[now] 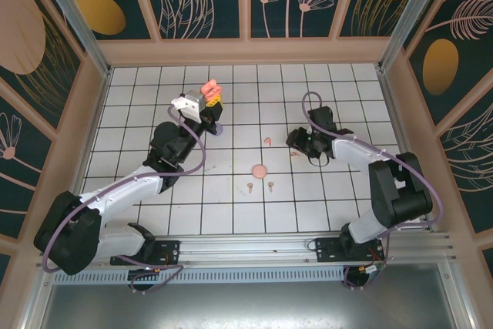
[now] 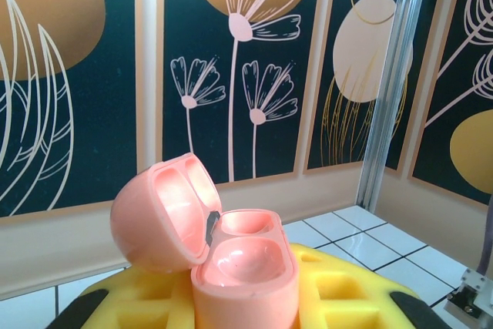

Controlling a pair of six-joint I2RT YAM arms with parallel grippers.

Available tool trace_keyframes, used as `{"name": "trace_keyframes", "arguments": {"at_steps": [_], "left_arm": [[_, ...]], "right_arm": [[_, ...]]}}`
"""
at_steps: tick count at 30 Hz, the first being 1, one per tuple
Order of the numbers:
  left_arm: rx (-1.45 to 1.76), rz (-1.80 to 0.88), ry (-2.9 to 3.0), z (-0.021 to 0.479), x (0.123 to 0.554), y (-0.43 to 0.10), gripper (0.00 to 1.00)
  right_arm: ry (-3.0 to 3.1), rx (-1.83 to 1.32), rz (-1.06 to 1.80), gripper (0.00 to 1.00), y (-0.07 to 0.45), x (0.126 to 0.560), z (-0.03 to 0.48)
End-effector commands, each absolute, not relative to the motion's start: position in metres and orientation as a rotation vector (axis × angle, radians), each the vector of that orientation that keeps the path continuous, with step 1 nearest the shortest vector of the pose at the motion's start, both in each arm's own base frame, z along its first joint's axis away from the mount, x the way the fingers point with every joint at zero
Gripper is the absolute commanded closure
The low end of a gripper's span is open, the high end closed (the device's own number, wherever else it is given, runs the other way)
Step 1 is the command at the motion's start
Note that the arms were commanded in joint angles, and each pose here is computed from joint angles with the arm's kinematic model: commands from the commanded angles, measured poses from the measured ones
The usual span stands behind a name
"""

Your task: Insert the wireless bluetooth earbuds into the charging case

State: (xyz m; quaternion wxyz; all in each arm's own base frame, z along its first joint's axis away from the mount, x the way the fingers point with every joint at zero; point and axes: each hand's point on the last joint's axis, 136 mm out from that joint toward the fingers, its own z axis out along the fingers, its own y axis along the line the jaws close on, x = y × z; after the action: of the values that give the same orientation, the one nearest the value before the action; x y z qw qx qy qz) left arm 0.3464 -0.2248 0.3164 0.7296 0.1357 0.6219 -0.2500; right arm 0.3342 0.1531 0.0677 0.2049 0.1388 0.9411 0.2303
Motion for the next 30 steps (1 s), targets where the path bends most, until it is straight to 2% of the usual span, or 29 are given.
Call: {"name": "trace_keyframes", "arguments": {"at_steps": [1, 5, 9, 17, 30], "left_arm": [[0.311, -0.546, 1.346, 0.323, 0.34, -0.224, 1.0], [0.31, -0.555, 1.348, 0.321, 0.341, -0.226, 1.0], [0.311, -0.558, 1.345, 0.323, 0.34, -0.226, 1.0], [0.311, -0.554, 1.347, 0.322, 0.341, -0.226, 1.0], [0.313, -0.548, 1.354, 0.319, 0.343, -0.227, 1.0]], "right_arm": [[2.609, 0.344, 0.643, 0.64, 0.15, 0.319, 0.084], [2.662, 0.34, 0.701, 0.88, 0.156, 0.302, 0.074], [2.711, 0.346, 0.716, 1.0, 0.157, 0.29, 0.056], [2.776, 0.358, 0.698, 1.0, 0.158, 0.287, 0.031], [2.759, 0.388, 0.629, 1.0, 0.148, 0.321, 0.033]]}}
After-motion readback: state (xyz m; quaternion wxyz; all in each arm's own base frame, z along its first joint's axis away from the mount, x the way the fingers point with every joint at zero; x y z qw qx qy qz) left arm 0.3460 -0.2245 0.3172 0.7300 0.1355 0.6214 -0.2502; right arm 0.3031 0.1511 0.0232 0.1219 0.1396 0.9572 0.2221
